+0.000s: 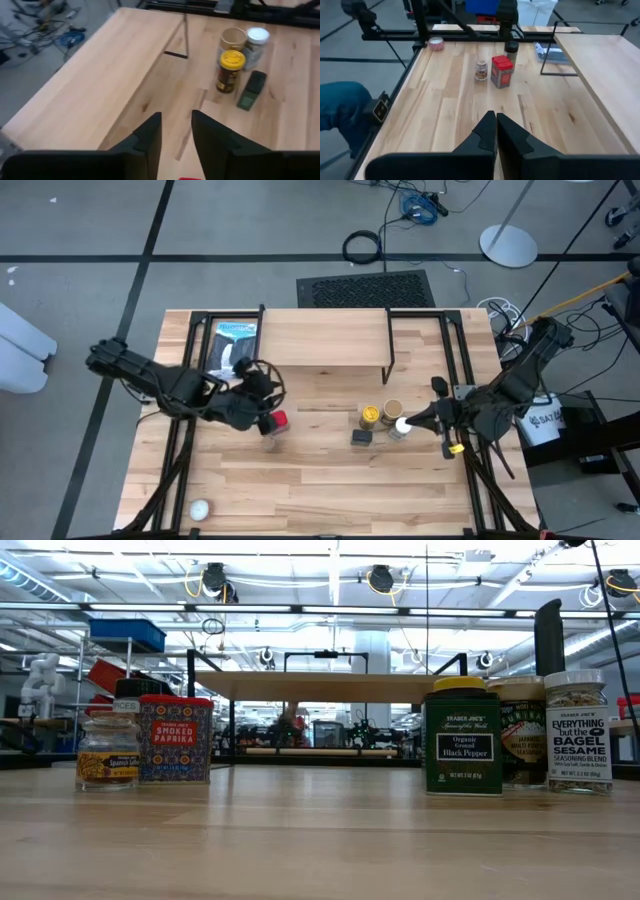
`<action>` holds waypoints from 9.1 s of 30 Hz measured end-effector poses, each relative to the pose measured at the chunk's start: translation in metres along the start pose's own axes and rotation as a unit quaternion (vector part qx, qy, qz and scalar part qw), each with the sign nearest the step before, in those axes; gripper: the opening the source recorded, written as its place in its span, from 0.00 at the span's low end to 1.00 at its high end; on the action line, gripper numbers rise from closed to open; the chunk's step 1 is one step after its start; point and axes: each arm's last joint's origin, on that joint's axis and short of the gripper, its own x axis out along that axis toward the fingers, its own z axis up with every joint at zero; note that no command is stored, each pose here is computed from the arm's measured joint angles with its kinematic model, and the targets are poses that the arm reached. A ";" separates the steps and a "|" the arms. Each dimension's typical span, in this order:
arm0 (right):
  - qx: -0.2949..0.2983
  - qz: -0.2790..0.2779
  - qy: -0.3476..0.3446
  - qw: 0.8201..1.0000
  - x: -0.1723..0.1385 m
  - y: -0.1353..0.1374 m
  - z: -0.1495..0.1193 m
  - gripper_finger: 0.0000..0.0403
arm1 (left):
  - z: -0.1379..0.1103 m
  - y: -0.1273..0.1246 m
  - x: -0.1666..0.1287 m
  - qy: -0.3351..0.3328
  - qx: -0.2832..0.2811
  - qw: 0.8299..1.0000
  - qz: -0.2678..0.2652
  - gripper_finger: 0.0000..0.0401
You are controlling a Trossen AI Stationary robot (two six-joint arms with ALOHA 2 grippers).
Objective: Shelf spices
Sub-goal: Put the brown seasoning bottle on the shelf
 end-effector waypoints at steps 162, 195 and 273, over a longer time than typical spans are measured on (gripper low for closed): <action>-0.035 -0.055 0.102 0.993 0.004 -0.014 -0.006 0.00 | -0.168 -0.080 0.049 0.214 -0.043 0.976 0.010 0.70; -0.034 -0.055 0.102 0.993 0.004 -0.014 -0.005 0.00 | -0.190 -0.080 0.067 0.163 -0.052 0.985 0.020 0.70; -0.032 -0.053 0.099 0.993 0.004 -0.014 -0.005 0.00 | -0.161 -0.103 0.060 0.176 -0.004 0.981 -0.082 0.49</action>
